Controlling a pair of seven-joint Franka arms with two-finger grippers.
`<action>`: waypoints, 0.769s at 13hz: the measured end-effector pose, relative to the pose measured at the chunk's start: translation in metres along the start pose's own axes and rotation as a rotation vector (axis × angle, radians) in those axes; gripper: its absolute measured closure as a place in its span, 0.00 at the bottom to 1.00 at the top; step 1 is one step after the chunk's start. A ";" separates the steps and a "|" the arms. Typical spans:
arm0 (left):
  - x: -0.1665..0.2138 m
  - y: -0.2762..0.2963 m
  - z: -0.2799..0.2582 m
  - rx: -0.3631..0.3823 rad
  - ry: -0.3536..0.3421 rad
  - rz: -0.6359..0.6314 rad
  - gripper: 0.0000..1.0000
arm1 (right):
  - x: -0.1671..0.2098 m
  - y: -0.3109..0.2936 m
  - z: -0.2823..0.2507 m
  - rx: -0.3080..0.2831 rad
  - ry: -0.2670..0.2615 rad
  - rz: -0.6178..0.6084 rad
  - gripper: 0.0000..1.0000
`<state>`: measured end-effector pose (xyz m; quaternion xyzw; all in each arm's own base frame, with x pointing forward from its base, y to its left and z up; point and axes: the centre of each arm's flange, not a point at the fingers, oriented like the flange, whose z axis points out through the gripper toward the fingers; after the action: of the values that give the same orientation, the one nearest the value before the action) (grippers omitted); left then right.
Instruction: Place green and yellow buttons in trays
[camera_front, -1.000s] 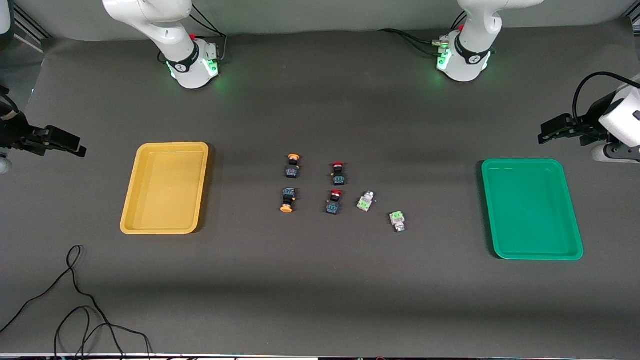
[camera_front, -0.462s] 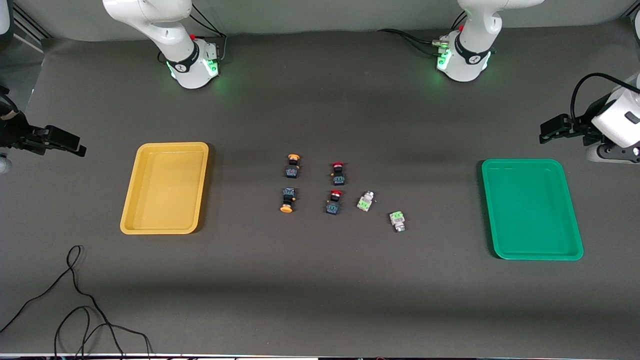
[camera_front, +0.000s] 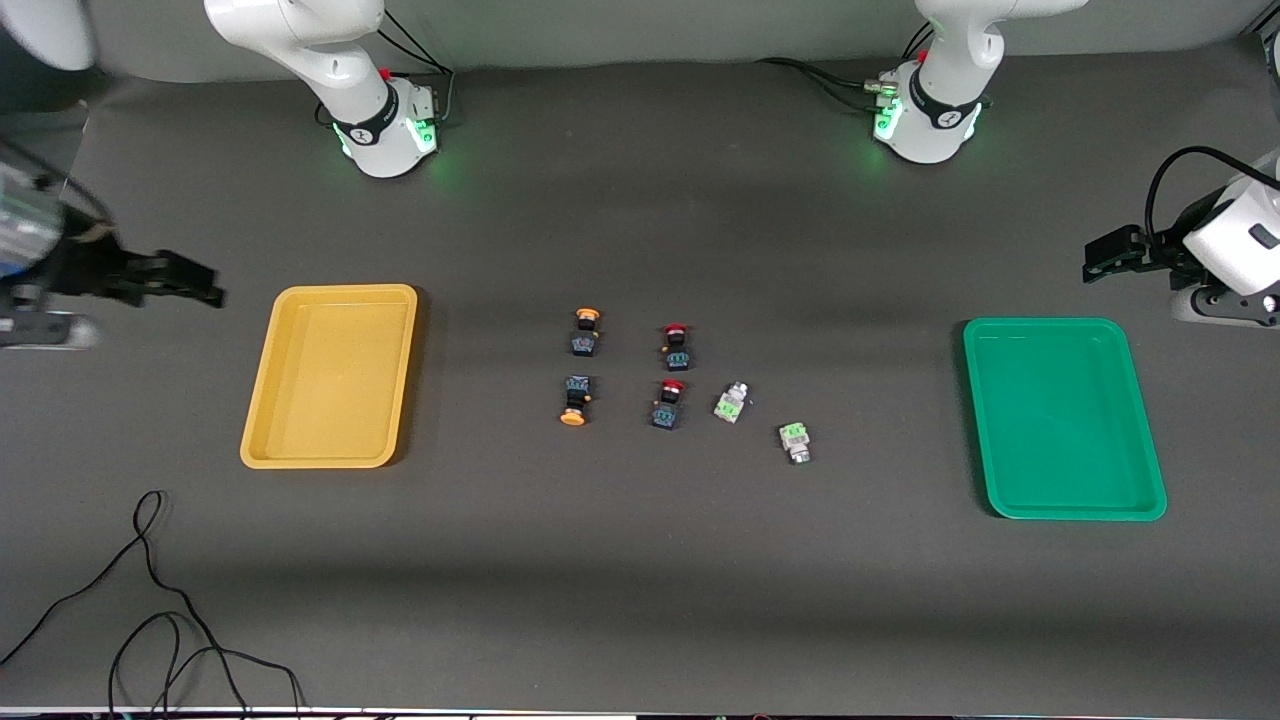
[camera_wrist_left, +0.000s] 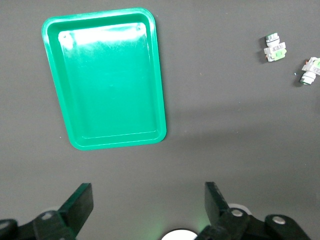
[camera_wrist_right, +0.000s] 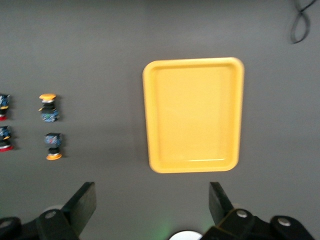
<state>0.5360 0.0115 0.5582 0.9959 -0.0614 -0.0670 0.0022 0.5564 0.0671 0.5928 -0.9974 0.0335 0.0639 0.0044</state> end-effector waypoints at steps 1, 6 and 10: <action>0.001 0.002 -0.003 0.000 0.007 0.006 0.04 | -0.007 -0.035 0.006 -0.008 -0.006 0.009 0.00; 0.038 0.071 -0.005 -0.039 0.029 0.001 0.03 | -0.061 -0.232 0.057 -0.031 0.025 0.093 0.00; 0.096 0.130 0.056 -0.075 0.047 -0.061 0.03 | -0.107 -0.323 0.101 -0.048 0.020 0.101 0.00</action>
<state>0.6073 -0.1287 0.4916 0.9978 -0.0285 -0.0459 0.0389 0.4596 0.3976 0.5079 -0.9948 0.0821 0.0551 -0.0231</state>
